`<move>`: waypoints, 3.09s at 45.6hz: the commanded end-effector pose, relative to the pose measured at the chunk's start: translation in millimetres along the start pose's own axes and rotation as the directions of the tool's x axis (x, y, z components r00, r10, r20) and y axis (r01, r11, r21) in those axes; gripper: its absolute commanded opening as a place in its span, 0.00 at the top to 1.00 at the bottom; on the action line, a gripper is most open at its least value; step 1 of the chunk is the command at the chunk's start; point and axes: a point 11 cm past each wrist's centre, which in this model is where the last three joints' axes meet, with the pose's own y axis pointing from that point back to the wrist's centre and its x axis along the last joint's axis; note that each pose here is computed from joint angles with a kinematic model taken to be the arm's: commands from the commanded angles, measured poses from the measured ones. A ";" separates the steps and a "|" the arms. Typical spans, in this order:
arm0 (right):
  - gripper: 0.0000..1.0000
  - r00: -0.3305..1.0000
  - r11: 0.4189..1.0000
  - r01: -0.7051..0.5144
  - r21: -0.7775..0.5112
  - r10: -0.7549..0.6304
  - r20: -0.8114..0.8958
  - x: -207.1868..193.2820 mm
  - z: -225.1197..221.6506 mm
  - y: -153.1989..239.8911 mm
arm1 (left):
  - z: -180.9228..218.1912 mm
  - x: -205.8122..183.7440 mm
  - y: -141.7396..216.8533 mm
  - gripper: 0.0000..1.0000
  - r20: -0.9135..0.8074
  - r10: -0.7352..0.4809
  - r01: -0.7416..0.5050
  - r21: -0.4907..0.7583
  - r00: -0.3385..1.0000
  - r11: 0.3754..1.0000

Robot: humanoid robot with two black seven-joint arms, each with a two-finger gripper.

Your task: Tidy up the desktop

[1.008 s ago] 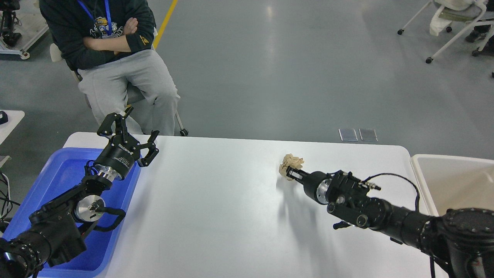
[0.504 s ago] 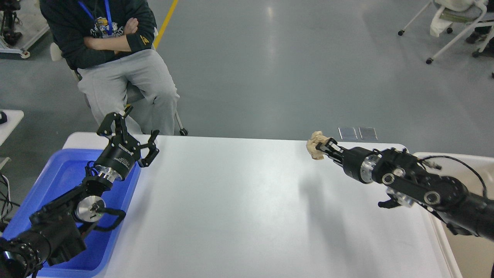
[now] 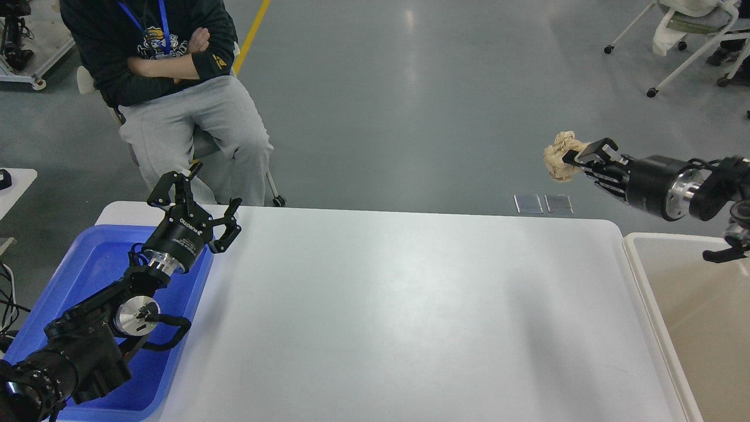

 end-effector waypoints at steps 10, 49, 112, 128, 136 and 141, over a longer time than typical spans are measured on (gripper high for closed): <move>0.91 0.963 0.931 -0.262 -0.254 0.268 -0.012 98.8 74.0 49.7 | 0.4 -0.2 -0.4 0.00 0.000 -0.001 0.001 -0.001 1.000 1.000; 0.90 0.718 0.557 -0.360 -0.749 0.677 0.158 18.6 292.6 103.8 | -0.1 0.1 0.1 0.00 0.000 0.000 0.000 0.000 1.000 1.000; 0.01 0.613 0.462 -0.331 -0.823 0.768 0.185 -31.6 319.1 112.1 | -0.1 0.1 0.1 0.00 0.000 0.000 0.000 0.000 1.000 1.000; 0.01 0.476 0.548 -0.423 -0.721 0.812 0.338 28.7 261.4 66.3 | -0.1 0.1 0.1 0.00 0.000 0.000 0.000 0.000 1.000 1.000; 0.01 0.426 0.659 -0.445 -0.606 0.751 0.504 53.4 202.8 18.4 | -0.1 0.1 0.1 0.00 0.000 0.000 0.000 0.000 1.000 1.000; 0.00 0.407 0.732 -0.454 -0.508 0.677 0.613 67.2 157.0 -10.1 | -0.1 0.1 0.1 0.00 0.000 0.000 0.000 0.000 1.000 1.000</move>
